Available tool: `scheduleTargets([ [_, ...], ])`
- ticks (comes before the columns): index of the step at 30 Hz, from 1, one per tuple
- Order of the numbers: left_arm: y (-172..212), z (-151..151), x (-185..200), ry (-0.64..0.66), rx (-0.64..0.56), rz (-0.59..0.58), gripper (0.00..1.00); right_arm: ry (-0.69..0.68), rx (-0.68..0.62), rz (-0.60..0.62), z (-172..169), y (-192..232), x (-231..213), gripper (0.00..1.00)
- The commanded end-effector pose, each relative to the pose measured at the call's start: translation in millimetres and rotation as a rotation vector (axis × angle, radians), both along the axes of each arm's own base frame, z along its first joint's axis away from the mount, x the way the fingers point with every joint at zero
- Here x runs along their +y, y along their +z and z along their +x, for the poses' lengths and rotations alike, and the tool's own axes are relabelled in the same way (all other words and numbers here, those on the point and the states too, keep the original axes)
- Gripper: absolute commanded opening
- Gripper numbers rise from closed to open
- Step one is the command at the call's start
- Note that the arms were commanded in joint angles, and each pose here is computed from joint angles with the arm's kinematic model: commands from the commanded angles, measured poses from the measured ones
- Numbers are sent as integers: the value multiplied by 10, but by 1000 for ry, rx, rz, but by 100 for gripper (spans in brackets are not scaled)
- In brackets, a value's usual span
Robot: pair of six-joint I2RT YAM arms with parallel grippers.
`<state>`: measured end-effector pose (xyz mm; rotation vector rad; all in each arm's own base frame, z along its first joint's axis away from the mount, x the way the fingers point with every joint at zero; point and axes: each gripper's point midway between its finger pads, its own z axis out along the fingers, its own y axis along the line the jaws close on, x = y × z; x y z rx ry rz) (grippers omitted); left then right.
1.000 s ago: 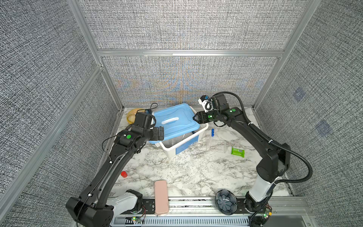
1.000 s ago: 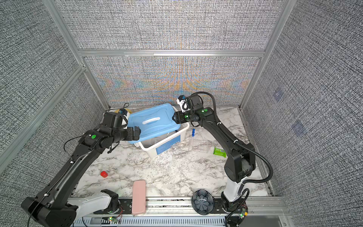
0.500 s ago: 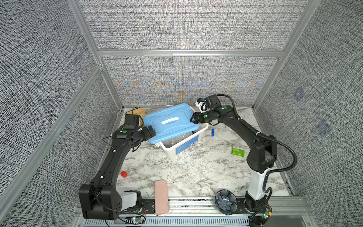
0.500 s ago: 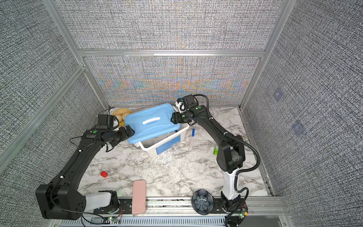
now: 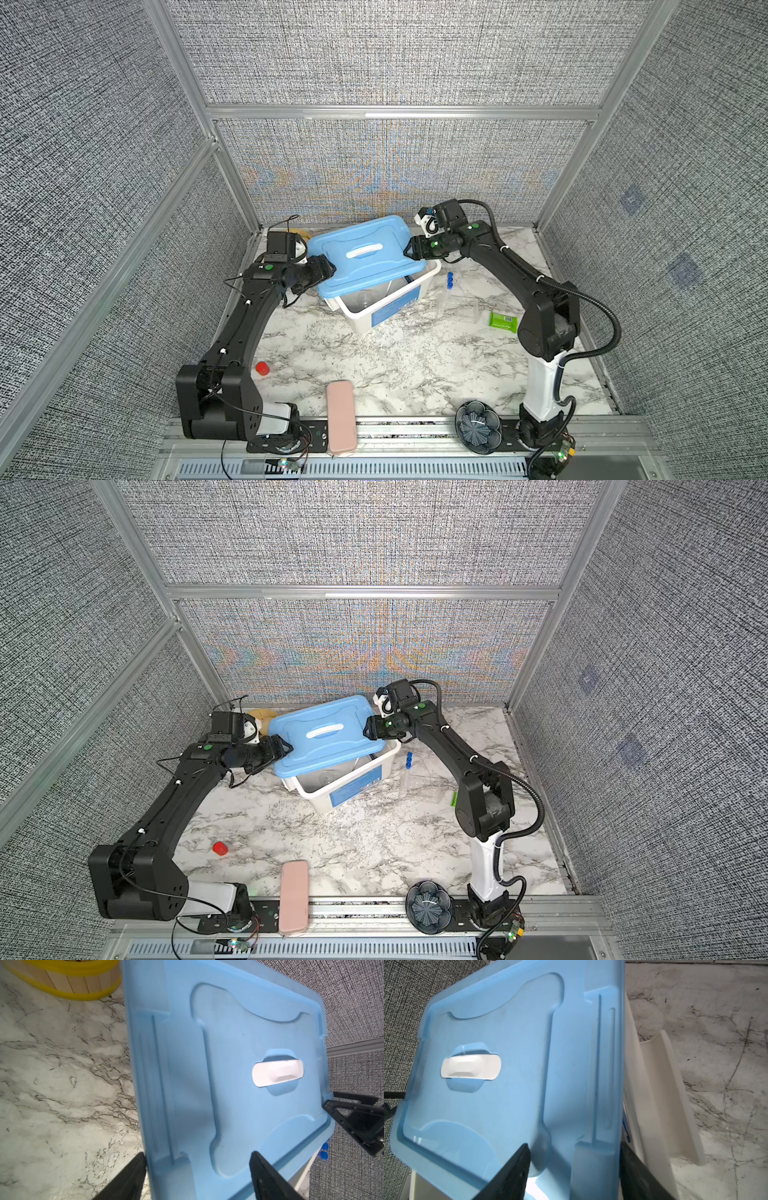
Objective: Organize the chemistry lab equipment
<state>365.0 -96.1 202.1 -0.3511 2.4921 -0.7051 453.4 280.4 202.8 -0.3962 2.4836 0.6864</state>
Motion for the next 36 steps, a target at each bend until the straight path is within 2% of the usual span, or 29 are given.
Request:
scheduleTargets([
  [1, 143, 19, -157, -68, -50, -65, 75, 39, -4, 48, -27, 85, 97, 63],
  [9, 343, -105, -262, -107, -94, -66, 74, 58, -46, 70, -41, 251, 114, 60],
  [15, 320, -234, -487, -159, -62, -69, 73, 62, -91, 30, -52, 348, 14, 59],
  [26, 233, -315, -655, -151, -44, -56, 73, 14, -85, -15, 37, 269, -357, 59],
  [30, 326, -354, -504, -129, -66, 27, 74, 16, -99, -14, 30, 295, -380, 60],
  [33, 458, -385, -197, -24, -102, 139, 80, 47, -93, 32, -19, 355, -262, 61],
  [36, 554, -391, 41, 51, -116, 167, 85, 67, -75, 79, -52, 361, -129, 66],
])
